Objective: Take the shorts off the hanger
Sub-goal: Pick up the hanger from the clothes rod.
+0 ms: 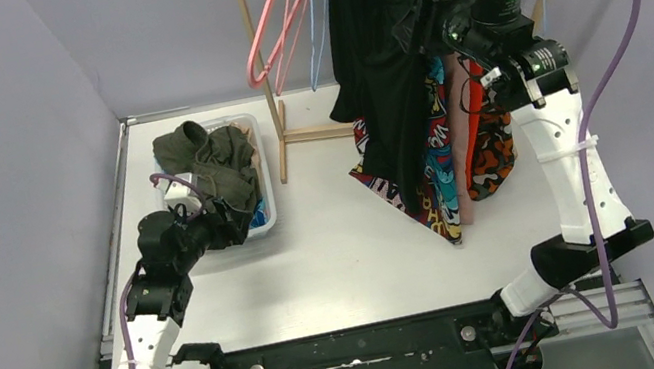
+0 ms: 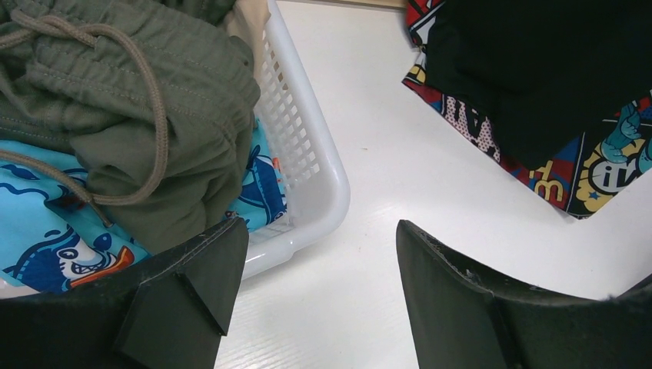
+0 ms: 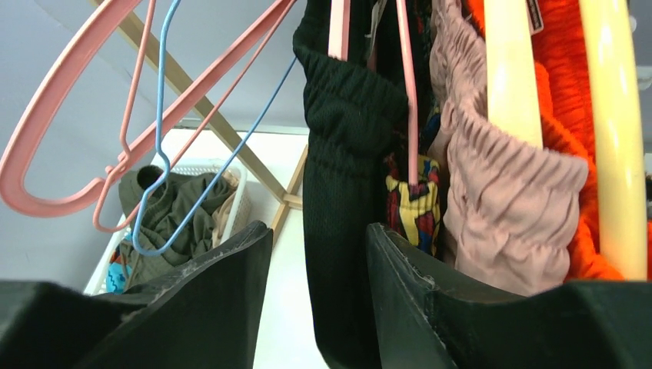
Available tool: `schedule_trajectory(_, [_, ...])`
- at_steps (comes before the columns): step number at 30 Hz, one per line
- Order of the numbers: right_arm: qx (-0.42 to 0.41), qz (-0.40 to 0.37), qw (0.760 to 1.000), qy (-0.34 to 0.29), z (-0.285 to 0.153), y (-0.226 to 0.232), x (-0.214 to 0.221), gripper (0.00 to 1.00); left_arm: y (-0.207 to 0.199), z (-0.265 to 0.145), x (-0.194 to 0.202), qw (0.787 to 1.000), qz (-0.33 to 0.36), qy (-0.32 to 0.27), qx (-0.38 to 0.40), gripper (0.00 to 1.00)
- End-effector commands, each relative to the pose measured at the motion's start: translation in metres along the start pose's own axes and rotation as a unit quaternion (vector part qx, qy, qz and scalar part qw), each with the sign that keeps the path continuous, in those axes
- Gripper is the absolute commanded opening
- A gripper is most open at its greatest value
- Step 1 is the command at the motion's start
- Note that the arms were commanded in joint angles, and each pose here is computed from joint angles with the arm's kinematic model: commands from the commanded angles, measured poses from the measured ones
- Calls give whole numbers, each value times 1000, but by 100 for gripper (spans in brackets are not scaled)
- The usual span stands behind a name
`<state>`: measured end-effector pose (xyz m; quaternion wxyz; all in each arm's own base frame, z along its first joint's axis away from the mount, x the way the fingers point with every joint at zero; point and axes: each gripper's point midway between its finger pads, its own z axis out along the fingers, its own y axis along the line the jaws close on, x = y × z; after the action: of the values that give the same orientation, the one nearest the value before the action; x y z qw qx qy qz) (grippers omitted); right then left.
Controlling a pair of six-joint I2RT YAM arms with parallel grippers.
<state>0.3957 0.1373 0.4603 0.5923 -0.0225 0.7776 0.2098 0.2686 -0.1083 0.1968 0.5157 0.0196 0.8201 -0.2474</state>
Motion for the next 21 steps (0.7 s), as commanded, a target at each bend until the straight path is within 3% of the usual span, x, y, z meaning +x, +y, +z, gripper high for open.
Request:
schedule_trajectory(1, [15, -35, 999, -33, 4, 2, -24, 47, -8, -3, -18, 999, 21, -27, 15, 70])
schedule_trajectory(6, [61, -70, 995, -36, 23, -6, -27, 45, -10, -1, -17, 999, 23, -26, 21, 70])
schedule_trajectory(12, [49, -84, 994, -48, 39, 3, -35, 40, -11, 0, -16, 999, 25, -27, 25, 70])
schedule_trajectory(19, [75, -99, 990, -65, 57, -7, -42, 45, -13, 0, -15, 999, 27, -27, 29, 70])
schedule_trajectory(21, [71, -103, 989, -75, 61, -5, -46, 40, -13, 1, -15, 999, 27, -27, 31, 70])
